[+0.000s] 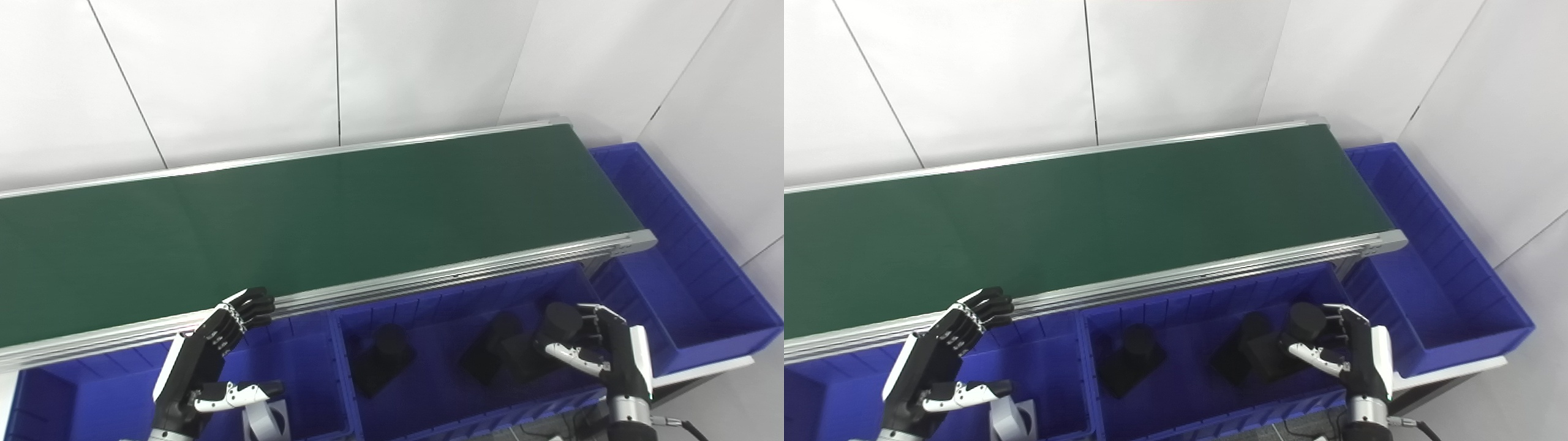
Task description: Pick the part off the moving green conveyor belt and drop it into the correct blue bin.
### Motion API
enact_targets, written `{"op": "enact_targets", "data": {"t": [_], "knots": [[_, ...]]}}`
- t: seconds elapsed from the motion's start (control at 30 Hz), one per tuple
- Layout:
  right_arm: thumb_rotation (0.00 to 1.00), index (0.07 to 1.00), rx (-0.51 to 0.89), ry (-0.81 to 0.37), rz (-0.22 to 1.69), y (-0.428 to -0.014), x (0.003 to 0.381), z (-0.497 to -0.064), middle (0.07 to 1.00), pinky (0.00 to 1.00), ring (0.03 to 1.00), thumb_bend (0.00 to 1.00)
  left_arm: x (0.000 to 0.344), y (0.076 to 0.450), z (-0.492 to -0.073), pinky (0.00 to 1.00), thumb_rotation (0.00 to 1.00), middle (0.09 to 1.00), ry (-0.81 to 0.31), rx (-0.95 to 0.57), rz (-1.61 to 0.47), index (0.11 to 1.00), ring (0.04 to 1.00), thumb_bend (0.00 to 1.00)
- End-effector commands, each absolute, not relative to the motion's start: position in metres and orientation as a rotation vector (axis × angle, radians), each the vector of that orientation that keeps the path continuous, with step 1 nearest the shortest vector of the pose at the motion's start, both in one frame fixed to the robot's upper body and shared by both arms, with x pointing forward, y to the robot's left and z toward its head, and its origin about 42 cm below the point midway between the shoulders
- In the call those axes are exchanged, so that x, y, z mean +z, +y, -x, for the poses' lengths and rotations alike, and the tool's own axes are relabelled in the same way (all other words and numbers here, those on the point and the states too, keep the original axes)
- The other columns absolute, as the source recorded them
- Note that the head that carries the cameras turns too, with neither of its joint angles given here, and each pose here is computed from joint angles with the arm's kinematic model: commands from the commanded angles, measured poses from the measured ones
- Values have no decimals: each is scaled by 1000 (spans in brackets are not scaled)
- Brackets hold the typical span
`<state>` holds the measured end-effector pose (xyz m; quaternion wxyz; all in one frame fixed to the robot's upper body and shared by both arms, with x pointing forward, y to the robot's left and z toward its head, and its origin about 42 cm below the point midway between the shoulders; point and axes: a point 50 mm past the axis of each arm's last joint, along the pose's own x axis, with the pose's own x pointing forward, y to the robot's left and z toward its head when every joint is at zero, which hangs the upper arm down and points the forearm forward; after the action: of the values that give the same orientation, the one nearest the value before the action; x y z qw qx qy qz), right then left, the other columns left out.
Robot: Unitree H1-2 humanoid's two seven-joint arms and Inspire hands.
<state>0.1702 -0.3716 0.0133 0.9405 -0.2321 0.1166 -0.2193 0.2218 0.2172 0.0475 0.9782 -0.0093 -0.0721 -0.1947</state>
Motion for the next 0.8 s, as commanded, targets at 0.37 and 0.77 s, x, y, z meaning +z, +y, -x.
{"op": "enact_targets", "data": {"t": [0.37,0.77], "knots": [[430,883,-404,103,475,-376,26,-178,884,767,829,1000,58,217,-226,742,119,782,-205,-398,13,789,771,869],[409,805,-384,-47,494,-356,52,-194,840,638,731,996,55,219,-230,748,106,784,-195,-405,21,788,777,865]]}}
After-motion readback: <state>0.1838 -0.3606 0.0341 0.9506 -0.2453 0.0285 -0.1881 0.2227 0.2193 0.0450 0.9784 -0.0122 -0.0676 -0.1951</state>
